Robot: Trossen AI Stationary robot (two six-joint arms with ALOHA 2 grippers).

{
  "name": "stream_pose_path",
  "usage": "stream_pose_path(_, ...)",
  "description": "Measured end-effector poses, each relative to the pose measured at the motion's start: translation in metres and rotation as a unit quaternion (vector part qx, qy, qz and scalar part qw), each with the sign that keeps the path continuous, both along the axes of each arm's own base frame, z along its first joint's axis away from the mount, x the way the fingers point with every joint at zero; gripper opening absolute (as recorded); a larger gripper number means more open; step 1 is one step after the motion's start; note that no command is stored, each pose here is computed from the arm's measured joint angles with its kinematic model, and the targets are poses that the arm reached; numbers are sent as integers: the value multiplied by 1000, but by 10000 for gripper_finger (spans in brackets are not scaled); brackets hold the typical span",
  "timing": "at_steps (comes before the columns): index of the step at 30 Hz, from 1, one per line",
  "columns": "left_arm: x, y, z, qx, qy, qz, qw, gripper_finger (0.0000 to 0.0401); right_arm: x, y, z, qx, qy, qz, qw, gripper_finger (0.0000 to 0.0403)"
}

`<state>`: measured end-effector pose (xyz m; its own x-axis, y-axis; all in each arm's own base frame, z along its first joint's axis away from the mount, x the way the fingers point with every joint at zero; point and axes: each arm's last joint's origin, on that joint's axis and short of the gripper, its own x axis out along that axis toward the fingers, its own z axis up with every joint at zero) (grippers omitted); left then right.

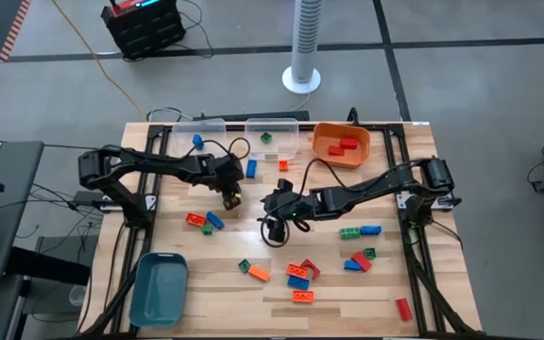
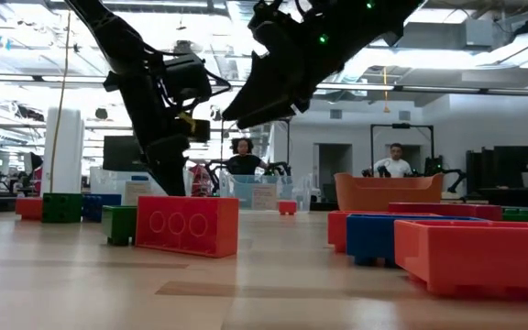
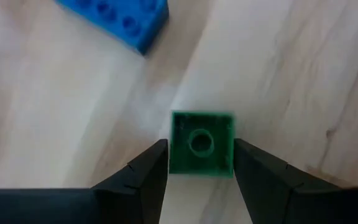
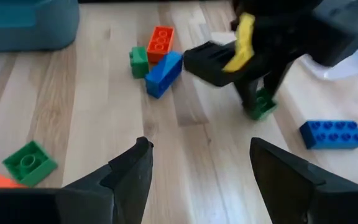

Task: Sort blocks
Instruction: Put the green game piece into the right transparent bin

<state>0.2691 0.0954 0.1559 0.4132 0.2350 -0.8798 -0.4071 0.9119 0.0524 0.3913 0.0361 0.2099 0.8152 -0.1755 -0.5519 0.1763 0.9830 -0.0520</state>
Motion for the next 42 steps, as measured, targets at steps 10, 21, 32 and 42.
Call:
stream_pose_path(10,7,-8,-5,35,10,-3,999,154,-1,-2,-1,5,4,-6,1000,276)
stream_pose_path(21,11,-25,11,35,9,-35,999,125,-25,-5,8,-3,89,-31,996,276)
stream_pose_path(32,27,-1,67,131,-85,-43,987,126,-71,-21,2,-39,120,-153,980,276)
stream_pose_path(42,71,80,86,154,-96,-21,983,126,-79,-13,-23,1,91,-160,983,276)
